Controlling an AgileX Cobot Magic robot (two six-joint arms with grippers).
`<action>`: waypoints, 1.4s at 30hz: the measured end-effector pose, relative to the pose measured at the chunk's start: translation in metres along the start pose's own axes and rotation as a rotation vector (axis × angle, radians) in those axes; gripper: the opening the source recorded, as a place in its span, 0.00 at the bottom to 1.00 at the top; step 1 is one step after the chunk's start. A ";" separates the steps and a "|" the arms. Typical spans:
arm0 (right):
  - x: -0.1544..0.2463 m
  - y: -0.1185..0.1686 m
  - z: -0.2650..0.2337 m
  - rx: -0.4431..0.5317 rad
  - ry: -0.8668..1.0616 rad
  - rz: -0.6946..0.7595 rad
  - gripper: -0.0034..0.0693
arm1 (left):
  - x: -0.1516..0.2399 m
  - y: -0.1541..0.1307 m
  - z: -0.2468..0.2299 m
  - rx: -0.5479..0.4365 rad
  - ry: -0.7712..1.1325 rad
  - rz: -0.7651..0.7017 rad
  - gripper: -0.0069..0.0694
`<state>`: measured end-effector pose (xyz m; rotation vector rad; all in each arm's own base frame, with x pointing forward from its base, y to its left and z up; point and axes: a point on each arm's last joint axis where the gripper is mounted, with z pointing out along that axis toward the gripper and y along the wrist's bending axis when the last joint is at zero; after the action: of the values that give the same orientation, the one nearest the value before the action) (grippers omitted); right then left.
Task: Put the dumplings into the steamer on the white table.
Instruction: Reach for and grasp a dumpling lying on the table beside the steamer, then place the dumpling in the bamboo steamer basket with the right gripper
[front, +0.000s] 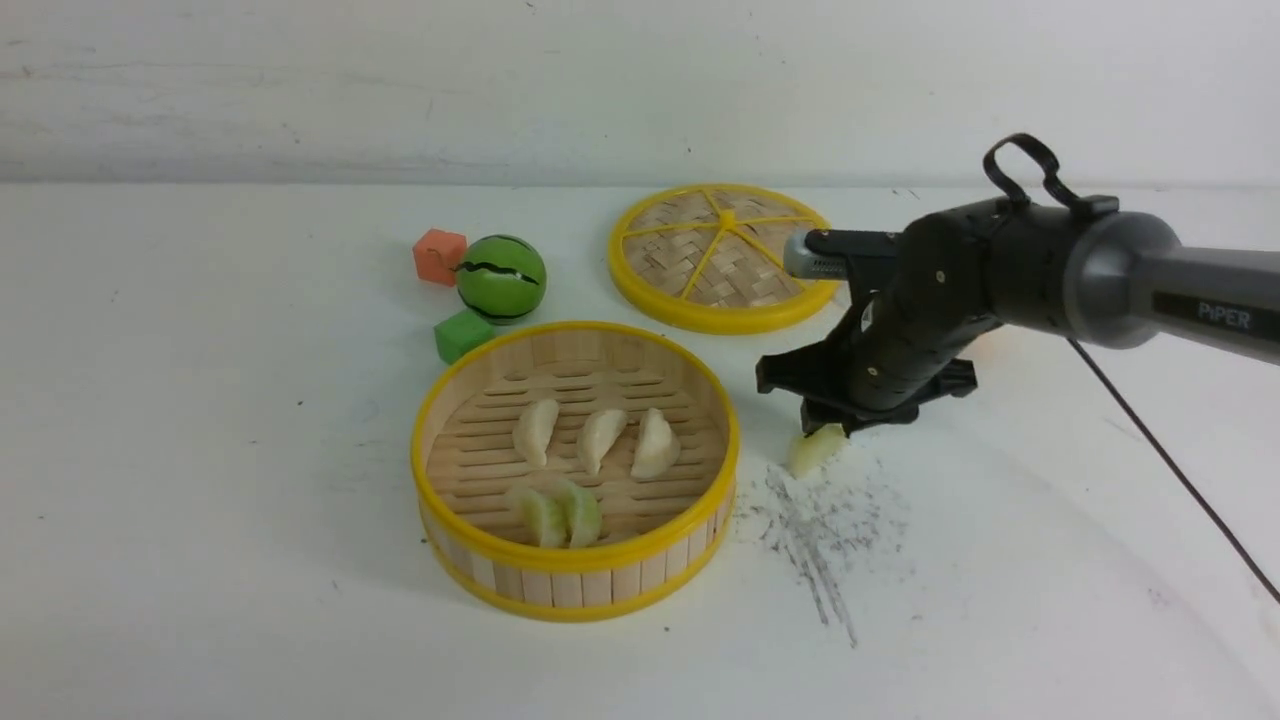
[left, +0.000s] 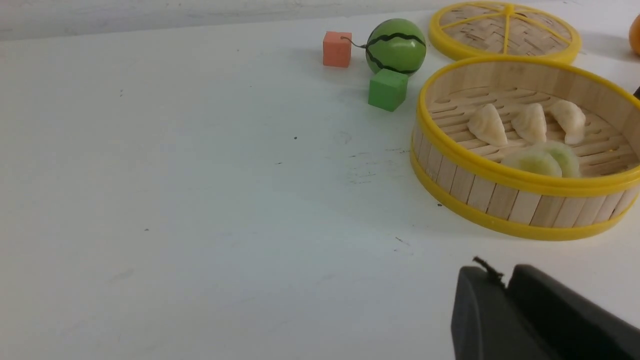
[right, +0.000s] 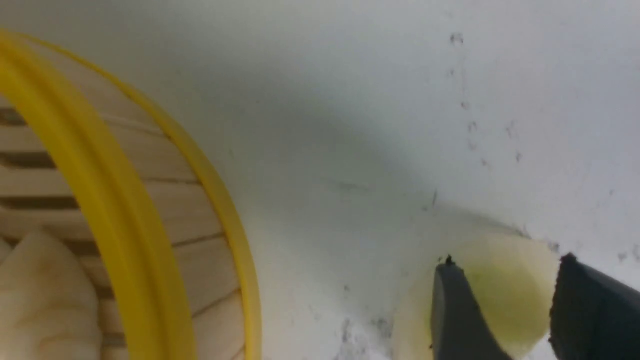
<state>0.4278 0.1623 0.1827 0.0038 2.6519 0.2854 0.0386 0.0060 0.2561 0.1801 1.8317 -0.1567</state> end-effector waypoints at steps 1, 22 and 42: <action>0.001 0.001 -0.003 0.001 0.006 -0.003 0.48 | 0.000 0.000 0.000 0.000 0.000 0.000 0.18; 0.007 0.008 0.024 -0.014 -0.012 0.131 0.46 | 0.000 0.000 0.000 0.000 0.000 0.000 0.19; 0.027 0.097 -0.085 -0.349 -0.031 -0.407 0.36 | 0.000 0.000 0.000 -0.005 -0.002 0.007 0.21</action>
<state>0.3611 0.2419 0.2636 -0.6271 2.4633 0.5942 0.0388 0.0064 0.2563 0.1826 1.8290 -0.1476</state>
